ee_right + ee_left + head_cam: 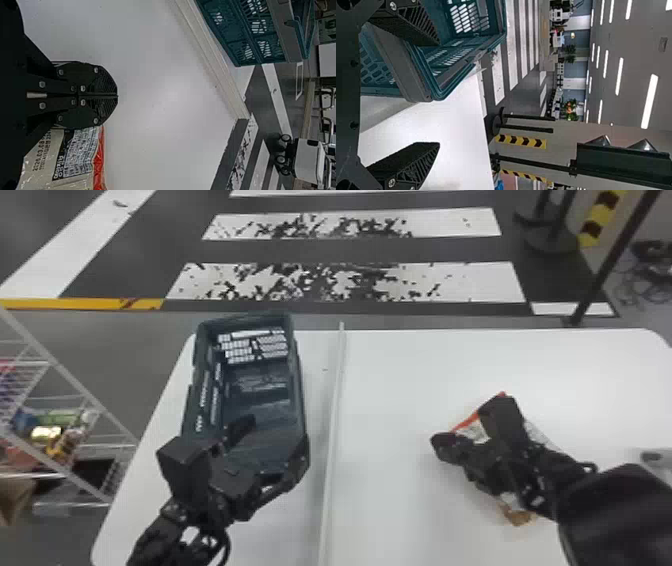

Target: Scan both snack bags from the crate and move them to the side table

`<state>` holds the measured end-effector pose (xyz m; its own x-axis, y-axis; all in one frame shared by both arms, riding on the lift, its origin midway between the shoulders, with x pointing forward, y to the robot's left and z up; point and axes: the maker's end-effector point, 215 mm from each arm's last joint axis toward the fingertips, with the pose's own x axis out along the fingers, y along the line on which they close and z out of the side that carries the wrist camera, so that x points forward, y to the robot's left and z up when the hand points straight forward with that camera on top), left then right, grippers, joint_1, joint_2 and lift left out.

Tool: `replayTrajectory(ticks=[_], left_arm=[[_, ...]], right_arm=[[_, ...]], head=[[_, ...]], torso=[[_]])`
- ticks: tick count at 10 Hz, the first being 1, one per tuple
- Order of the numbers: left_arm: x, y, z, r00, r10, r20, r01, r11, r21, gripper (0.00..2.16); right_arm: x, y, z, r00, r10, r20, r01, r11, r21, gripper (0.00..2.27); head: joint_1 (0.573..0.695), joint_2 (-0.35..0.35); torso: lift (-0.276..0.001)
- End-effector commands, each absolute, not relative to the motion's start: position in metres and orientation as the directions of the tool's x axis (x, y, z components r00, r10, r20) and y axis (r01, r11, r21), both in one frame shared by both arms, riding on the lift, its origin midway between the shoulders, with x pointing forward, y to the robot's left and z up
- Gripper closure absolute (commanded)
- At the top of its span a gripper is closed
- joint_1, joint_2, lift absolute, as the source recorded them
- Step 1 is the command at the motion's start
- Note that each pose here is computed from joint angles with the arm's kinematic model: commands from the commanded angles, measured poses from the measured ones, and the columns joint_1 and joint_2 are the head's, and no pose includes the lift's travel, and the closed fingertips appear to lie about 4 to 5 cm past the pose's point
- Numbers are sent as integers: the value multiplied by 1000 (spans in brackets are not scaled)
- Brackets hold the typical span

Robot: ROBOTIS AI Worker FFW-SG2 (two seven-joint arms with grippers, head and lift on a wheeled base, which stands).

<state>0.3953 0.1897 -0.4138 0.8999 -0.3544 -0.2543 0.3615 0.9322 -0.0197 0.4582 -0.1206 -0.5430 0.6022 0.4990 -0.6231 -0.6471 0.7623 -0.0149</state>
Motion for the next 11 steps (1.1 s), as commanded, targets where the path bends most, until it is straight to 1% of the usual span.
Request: replayTrajectory(ticks=[1,4,8,11], left_arm=[[395,189,-414,900,-353,-254,361,933,-19,103],[393,189,-413,900,-354,-255,362,932,-17,103],[392,187,-411,899,-358,-252,365,931,-18,103],[390,187,-411,898,-358,-253,366,930,-19,103]], right_arm=[[469,-133,-542,624,471,-623,-625,779,-37,2250],[485,-161,-543,669,403,-624,-564,822,-75,2250],[495,-186,-550,700,328,-634,-504,856,-113,2250],[495,-196,-546,712,316,-627,-477,873,-103,2250]], head=[[695,92],[695,56],[695,14],[695,-4]], torso=[[-75],[-75],[-75],[-75]])
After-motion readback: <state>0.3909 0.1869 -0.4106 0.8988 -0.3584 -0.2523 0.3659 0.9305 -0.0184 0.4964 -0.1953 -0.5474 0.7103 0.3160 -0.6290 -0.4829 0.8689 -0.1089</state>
